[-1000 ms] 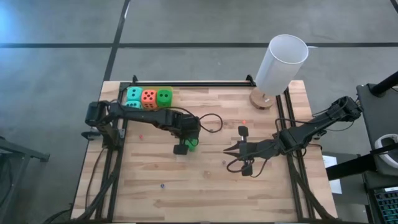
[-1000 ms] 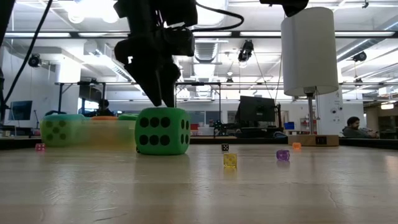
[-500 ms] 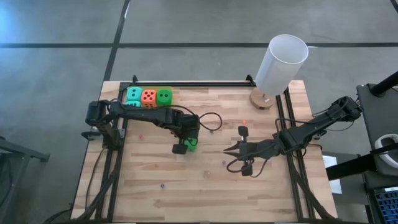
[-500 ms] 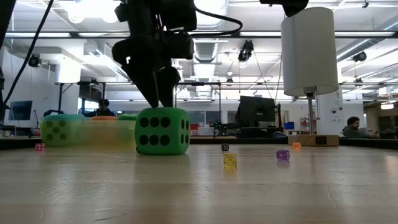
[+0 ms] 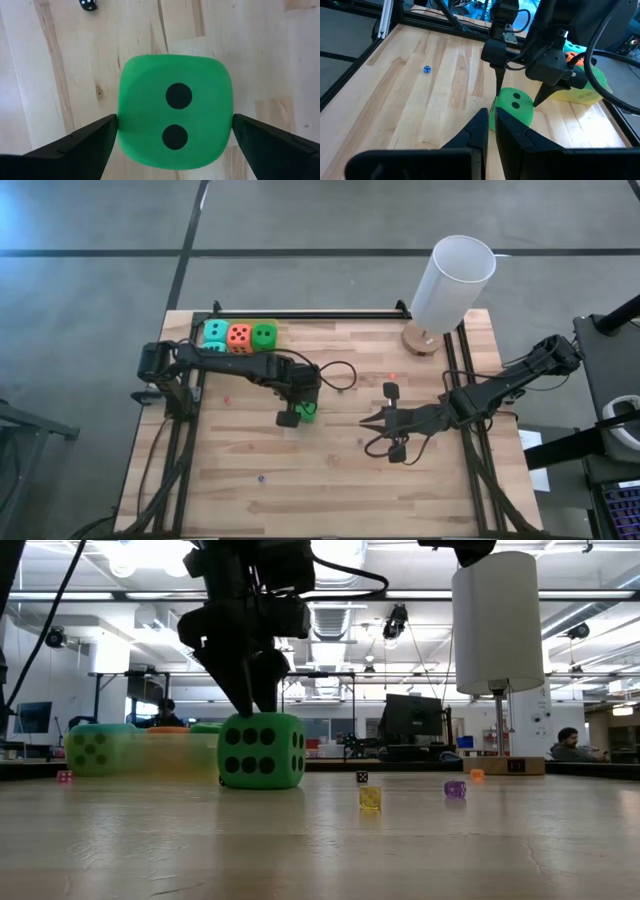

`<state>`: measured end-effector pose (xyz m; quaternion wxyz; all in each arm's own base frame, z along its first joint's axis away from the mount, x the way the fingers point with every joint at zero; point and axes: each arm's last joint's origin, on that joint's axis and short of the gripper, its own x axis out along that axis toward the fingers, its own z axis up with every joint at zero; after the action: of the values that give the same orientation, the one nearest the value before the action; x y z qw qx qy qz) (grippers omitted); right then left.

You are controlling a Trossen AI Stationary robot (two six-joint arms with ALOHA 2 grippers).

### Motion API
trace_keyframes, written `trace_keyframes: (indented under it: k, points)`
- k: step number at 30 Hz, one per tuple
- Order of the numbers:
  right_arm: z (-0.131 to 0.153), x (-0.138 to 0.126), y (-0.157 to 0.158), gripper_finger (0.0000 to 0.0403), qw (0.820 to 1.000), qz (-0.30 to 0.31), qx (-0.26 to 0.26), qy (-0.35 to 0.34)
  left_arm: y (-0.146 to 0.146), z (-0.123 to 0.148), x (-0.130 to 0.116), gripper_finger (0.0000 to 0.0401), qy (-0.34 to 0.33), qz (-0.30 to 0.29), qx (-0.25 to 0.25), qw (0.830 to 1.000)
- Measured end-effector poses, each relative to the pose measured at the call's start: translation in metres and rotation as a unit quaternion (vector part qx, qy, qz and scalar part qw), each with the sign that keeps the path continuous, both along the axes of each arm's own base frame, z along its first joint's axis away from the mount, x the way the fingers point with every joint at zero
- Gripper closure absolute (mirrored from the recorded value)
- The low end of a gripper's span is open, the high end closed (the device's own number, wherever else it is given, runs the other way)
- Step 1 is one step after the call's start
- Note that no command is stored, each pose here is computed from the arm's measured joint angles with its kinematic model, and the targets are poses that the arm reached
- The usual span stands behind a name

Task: Pick & Place Dice
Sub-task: Put the green large die into the yellow container

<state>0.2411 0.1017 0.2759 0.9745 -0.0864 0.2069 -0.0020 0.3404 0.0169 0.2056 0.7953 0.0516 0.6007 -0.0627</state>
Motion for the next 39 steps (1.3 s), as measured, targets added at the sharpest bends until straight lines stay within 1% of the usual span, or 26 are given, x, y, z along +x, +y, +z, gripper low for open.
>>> trace_keyframes:
  k: [3, 8, 20, 25, 28, 35, 39]
  points:
    - [0.0001, 0.0000, 0.0000, 0.0374, 1.000, 0.000, 0.000, 0.000, 0.0002, -0.0031, 0.0011, 0.0001, 0.005, 0.001, 0.012, 1.000]
    - [0.0001, 0.0000, 0.0000, 0.0374, 1.000, 0.000, 0.000, 0.000, 0.0002, -0.0095, 0.0033, 0.0001, 0.014, 0.001, 0.011, 1.000]
    - [0.0000, 0.0000, 0.0000, 0.0374, 1.000, 0.000, 0.000, 0.000, 0.0003, -0.0099, 0.0036, 0.0002, 0.015, 0.016, 0.008, 1.000]
    - [0.0000, 0.0000, 0.0000, 0.0374, 1.000, 0.000, 0.000, 0.000, 0.0000, -0.0099, 0.0035, 0.0004, 0.015, 0.030, 0.005, 0.999]
    - [0.0001, 0.0000, 0.0000, 0.0374, 1.000, 0.000, 0.000, 0.000, -0.0001, -0.0099, 0.0035, 0.0015, 0.016, 0.032, 0.006, 0.999]
    - [0.0001, 0.0000, 0.0000, 0.0374, 1.000, 0.000, 0.000, 0.000, -0.0037, -0.0099, 0.0036, 0.0058, 0.016, 0.027, 0.009, 0.999]
    - [0.0001, 0.0000, 0.0000, 0.0374, 1.000, 0.000, 0.000, 0.000, -0.0039, -0.0099, 0.0036, 0.0067, 0.016, 0.027, 0.009, 0.999]
